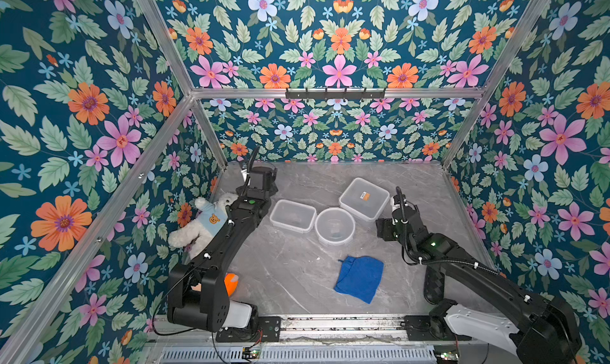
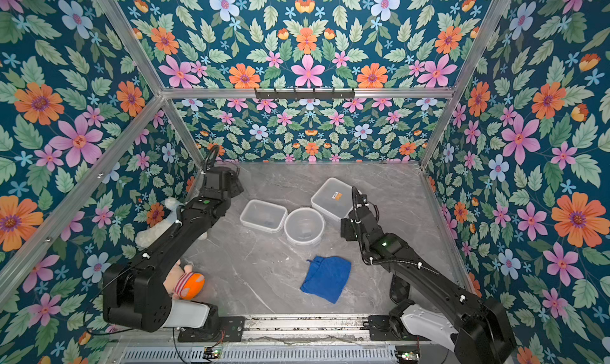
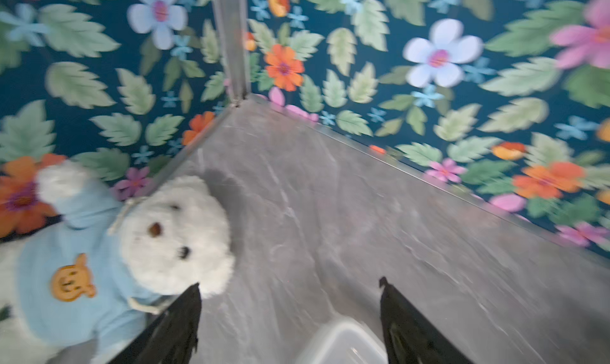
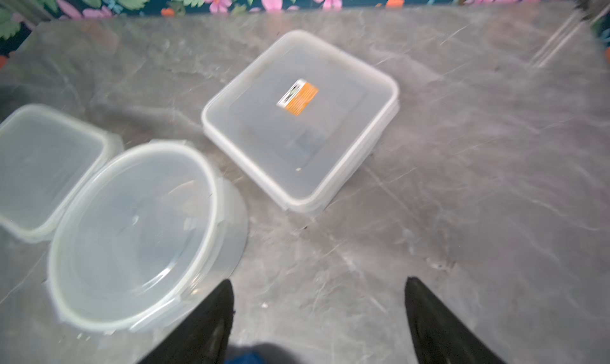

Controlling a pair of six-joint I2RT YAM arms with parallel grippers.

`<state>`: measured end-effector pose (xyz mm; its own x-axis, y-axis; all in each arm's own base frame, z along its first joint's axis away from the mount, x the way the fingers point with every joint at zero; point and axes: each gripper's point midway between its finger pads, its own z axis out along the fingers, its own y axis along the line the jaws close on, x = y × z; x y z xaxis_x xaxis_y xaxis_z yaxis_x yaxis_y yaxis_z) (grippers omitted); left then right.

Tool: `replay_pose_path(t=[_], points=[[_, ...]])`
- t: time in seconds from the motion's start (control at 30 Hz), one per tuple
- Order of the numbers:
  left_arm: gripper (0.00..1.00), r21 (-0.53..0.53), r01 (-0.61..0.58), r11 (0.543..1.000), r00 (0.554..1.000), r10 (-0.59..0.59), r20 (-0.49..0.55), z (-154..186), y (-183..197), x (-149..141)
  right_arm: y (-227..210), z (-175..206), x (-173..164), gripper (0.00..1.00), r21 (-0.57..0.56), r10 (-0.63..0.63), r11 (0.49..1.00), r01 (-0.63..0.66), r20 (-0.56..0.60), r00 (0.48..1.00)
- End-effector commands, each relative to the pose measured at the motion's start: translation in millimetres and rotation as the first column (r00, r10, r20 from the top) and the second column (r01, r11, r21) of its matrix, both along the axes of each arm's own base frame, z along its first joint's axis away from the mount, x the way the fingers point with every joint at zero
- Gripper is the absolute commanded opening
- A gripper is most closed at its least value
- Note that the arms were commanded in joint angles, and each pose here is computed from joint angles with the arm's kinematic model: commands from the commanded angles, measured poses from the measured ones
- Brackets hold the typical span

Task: Wipe the insides of the lunch boxes
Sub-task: Move the lunch box to the center of the board.

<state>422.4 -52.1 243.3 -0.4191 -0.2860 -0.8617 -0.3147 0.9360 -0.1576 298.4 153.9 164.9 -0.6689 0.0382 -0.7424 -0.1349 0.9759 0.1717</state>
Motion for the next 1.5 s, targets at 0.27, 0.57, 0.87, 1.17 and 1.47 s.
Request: replay_pose_path(t=[0.27, 0.57, 0.87, 1.17, 1.47], points=[[0.87, -0.146, 0.200, 0.969, 0.966, -0.220, -0.135, -46, -60, -13, 99, -27, 2, 0.73, 0.328, 0.289, 0.917, -0.226, -0.156, 0.945], [0.87, -0.136, 0.221, 0.966, 0.949, -0.245, -0.196, -61, -71, 7, 164, -54, 36, 0.76, 0.380, 0.395, 0.878, -0.290, -0.235, 0.888], [0.88, -0.148, 0.263, 0.953, 0.934, -0.290, -0.210, -68, -91, 38, 177, -50, 35, 0.76, 0.338, 0.421, 0.882, -0.329, -0.246, 0.873], [0.89, -0.280, 0.438, 0.854, 0.859, -0.490, -0.148, -68, -187, 89, 40, -12, 44, 0.78, 0.196, 0.027, 0.980, 0.012, -0.198, 0.980], [0.86, -0.372, 0.569, 0.734, 0.755, -0.645, -0.118, -92, -270, 105, -18, -19, 89, 0.77, 0.475, -0.009, 0.871, 0.125, -0.239, 0.971]])
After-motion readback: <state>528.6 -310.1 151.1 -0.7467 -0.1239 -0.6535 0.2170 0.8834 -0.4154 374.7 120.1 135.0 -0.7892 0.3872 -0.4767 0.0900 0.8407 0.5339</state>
